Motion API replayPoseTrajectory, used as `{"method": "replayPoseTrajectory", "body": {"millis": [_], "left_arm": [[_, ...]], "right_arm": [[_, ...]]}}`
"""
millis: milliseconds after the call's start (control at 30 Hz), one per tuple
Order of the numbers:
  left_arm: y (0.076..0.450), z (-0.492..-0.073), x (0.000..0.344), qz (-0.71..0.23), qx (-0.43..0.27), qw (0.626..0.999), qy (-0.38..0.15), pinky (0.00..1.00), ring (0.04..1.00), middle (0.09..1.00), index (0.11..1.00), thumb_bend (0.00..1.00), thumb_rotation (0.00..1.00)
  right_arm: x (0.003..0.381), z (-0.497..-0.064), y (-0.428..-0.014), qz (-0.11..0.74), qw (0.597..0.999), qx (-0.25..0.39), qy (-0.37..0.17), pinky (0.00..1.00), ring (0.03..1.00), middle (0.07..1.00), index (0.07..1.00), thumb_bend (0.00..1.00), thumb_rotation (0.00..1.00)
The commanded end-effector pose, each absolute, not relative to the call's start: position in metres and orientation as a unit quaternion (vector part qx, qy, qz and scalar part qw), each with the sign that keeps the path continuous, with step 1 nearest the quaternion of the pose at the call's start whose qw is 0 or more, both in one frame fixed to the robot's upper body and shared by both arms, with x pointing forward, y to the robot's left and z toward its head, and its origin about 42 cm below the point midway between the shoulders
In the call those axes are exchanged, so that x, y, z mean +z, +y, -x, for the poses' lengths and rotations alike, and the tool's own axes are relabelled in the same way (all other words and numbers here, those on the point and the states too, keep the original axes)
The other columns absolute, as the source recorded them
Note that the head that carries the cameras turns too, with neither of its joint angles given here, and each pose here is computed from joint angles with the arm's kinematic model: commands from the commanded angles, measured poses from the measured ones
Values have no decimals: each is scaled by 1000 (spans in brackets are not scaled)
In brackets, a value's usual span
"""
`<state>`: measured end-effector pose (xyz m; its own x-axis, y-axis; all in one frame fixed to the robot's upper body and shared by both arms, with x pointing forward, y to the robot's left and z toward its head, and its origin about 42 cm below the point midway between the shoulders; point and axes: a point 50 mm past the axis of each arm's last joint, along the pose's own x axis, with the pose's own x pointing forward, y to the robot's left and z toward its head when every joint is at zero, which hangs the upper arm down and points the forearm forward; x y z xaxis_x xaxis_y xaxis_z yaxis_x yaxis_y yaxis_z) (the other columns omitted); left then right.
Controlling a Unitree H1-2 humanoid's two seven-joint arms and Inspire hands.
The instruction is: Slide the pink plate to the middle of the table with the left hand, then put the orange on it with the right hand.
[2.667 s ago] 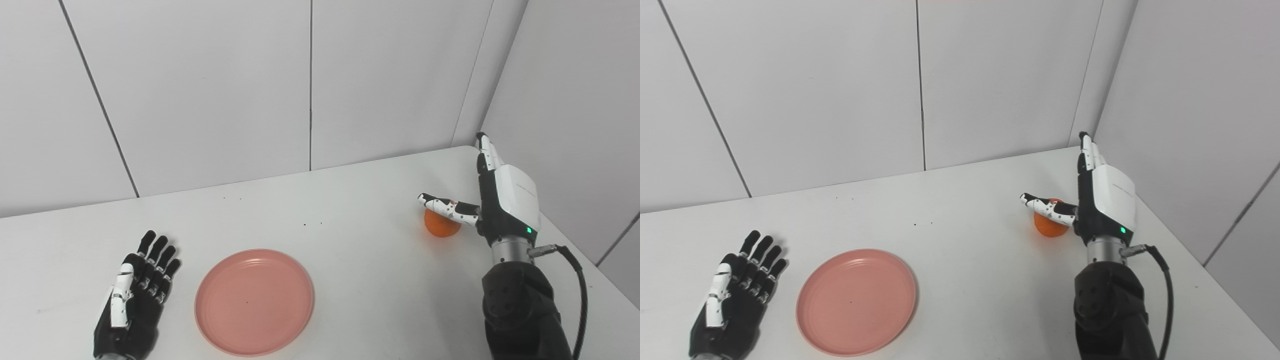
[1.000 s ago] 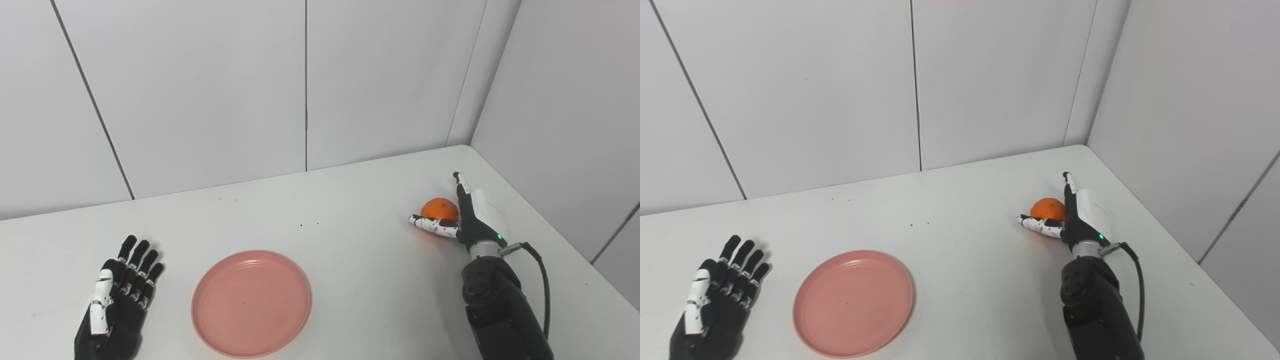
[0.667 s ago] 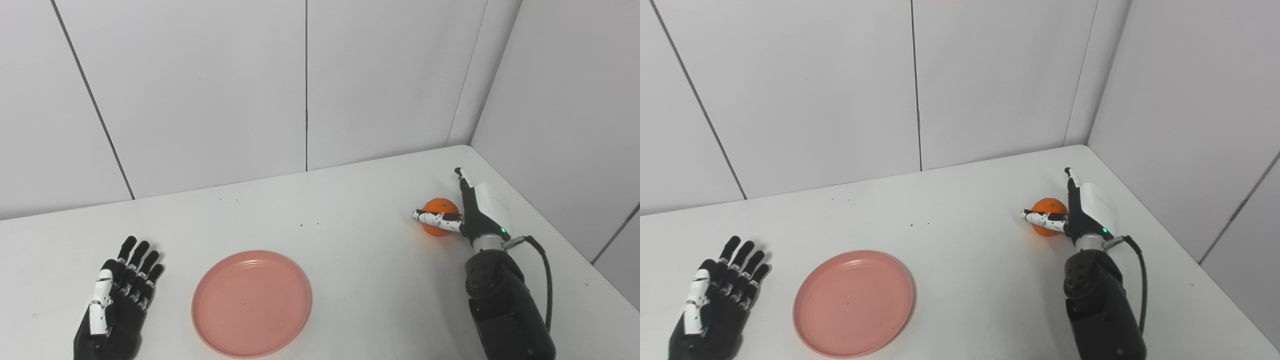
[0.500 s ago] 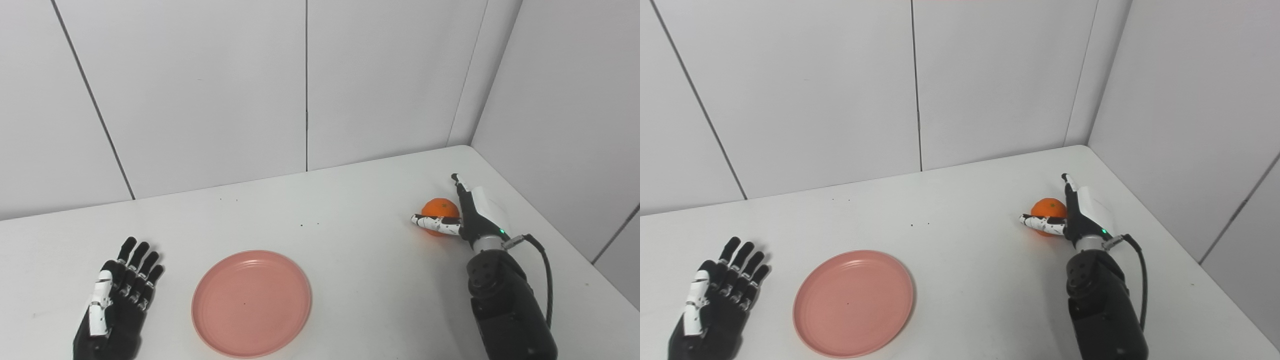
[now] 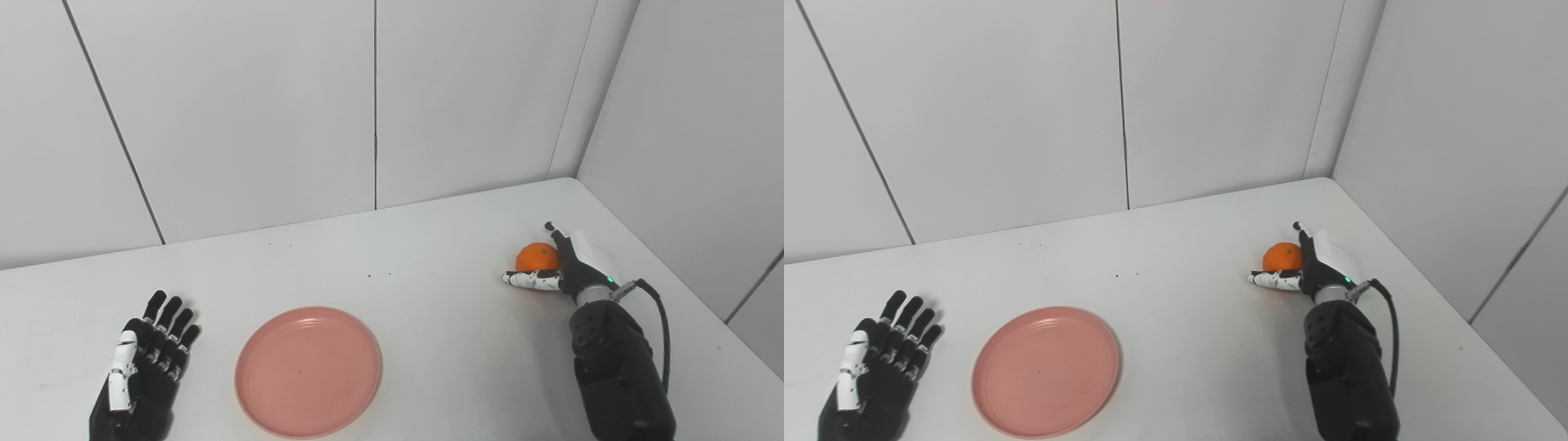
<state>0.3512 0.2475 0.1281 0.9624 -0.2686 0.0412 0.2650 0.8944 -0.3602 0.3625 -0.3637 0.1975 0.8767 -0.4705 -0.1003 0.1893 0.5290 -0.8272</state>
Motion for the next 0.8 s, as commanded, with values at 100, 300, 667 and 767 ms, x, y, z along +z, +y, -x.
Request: {"method": "replayPoseTrajectory", "body": {"millis": [100,300,667,767], "left_arm": [[251,-339,108,184,-117,974,64,1000,1000,1000,1000,306,1000],[250,-338,110,186,-116,974,64,1000,1000,1000,1000,298,1000],[250,-337,110,185,-119,973,64,1000,1000,1000,1000,301,1000],[250,-337,111,189,-120,973,62,1000,1000,1000,1000,296,1000]], "right_arm": [[215,-370,-366,433,867,-212,130,524,683,736,891,993,341],[210,-370,-368,415,875,-219,116,555,686,754,797,959,311],[203,-378,-368,440,865,-218,102,414,487,565,559,789,185],[202,-379,-368,439,866,-215,101,334,414,494,492,544,147]]}}
